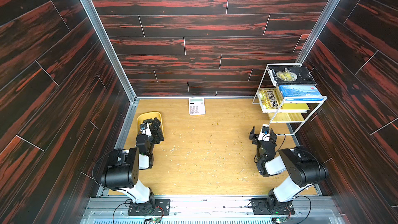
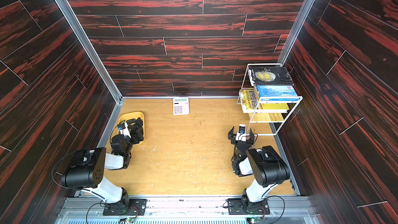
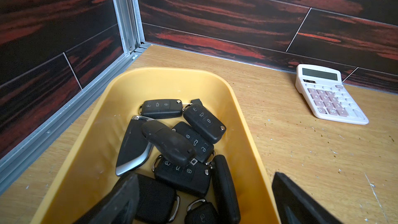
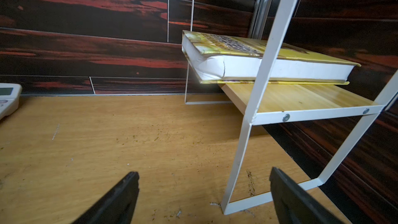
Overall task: Place the car key into the storage box
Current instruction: Reset both arms
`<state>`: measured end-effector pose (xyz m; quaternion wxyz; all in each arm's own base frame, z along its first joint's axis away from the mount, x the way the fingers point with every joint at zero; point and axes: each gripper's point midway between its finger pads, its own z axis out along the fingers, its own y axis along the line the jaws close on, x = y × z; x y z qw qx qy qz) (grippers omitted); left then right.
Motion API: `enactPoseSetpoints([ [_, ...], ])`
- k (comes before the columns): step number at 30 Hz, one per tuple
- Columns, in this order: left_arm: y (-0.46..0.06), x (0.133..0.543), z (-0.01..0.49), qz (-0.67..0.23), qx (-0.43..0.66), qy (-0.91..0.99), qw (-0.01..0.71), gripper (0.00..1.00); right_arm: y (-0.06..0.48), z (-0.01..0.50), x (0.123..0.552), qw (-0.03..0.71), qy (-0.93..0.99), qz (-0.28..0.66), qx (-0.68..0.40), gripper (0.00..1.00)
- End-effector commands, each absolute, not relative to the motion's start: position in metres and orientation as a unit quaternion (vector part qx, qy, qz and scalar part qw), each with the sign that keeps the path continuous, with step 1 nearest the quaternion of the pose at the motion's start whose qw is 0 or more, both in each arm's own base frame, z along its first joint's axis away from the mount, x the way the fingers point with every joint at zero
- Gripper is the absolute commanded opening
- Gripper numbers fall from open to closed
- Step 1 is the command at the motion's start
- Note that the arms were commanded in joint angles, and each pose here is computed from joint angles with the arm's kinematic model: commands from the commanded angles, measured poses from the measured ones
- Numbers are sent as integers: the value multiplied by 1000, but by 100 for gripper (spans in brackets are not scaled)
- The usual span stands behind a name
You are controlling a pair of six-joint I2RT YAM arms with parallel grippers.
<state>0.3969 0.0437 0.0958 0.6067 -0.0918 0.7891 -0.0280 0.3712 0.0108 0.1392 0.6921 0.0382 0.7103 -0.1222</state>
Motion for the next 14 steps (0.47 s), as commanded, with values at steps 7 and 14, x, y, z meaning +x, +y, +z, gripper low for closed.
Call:
enactPoseSetpoints([
  [7,45,399,105,-21,-88,784,614,100,7,140,374,690,711,-127,54,98],
  [14,45,400,104,-21,-89,786,612,100,6,137,378,684,718,-119,52,99],
])
